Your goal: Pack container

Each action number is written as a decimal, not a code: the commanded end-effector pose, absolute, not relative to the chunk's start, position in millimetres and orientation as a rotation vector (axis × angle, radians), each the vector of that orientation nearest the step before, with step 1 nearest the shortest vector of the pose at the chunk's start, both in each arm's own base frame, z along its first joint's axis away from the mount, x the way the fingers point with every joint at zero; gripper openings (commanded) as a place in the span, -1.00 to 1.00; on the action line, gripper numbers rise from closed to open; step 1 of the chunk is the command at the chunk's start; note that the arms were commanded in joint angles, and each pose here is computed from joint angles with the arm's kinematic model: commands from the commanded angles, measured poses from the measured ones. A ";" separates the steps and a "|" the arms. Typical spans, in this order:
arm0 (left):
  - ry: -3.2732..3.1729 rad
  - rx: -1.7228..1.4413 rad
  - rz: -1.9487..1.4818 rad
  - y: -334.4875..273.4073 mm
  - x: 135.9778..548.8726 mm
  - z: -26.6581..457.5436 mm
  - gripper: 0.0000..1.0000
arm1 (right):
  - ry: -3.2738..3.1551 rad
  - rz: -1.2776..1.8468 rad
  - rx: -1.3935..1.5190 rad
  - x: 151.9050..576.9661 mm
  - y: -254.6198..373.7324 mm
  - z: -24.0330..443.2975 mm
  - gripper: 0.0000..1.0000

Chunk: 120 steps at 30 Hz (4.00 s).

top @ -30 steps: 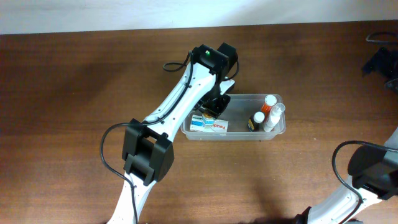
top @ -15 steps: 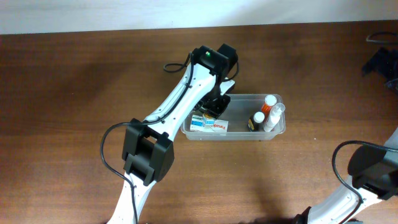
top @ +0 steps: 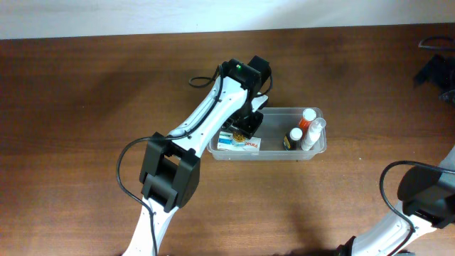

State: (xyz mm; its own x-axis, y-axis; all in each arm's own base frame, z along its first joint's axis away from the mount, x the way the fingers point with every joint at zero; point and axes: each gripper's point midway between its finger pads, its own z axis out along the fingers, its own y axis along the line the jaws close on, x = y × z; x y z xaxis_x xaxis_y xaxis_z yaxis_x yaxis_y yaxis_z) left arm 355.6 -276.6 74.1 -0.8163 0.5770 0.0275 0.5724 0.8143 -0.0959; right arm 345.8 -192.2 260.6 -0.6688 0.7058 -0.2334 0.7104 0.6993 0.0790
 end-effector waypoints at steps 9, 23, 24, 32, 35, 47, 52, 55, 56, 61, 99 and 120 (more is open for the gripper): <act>-2.965 -0.924 0.135 -276.3 360.5 81.4 0.11 | 2.656 -0.021 1.144 343.2 -190.2 263.0 0.97; -3.320 -1.023 0.271 -271.4 386.0 249.7 0.28 | 2.656 -0.021 1.144 343.2 -190.2 263.0 0.97; -3.339 -1.015 0.272 -265.2 384.1 260.2 0.31 | 2.656 -0.021 1.144 343.2 -190.2 263.0 0.97; -3.501 -1.014 0.359 -236.1 364.0 333.7 0.36 | 2.656 -0.021 1.144 343.2 -190.2 263.0 0.97; -3.531 -1.019 0.364 -223.7 346.9 352.8 0.48 | 2.656 -0.021 1.144 343.2 -190.2 263.0 0.97; -3.543 -0.852 0.308 -151.7 244.3 363.9 0.99 | 2.656 -0.021 1.144 343.1 -190.2 263.0 0.97; -3.554 -0.857 0.325 -139.6 223.9 365.6 0.74 | 2.656 -0.021 1.144 343.2 -190.2 263.0 0.97; -3.547 -0.879 0.412 -142.8 215.2 370.8 0.99 | 2.656 -0.021 1.144 343.2 -190.2 263.0 0.97; -3.551 -0.879 0.414 -141.9 214.1 371.9 0.99 | 2.656 -0.021 1.144 343.2 -190.2 263.0 0.97; -3.568 -0.881 0.378 -137.7 214.6 373.0 0.99 | 2.656 -0.021 1.144 343.2 -190.2 263.0 0.97; -4.198 -0.845 0.282 -56.7 244.7 188.0 0.99 | 2.656 -0.021 1.144 343.2 -190.2 263.0 0.97; -4.517 -0.816 0.040 -29.1 243.4 151.8 0.99 | 2.656 -0.021 1.144 343.2 -190.2 263.0 0.97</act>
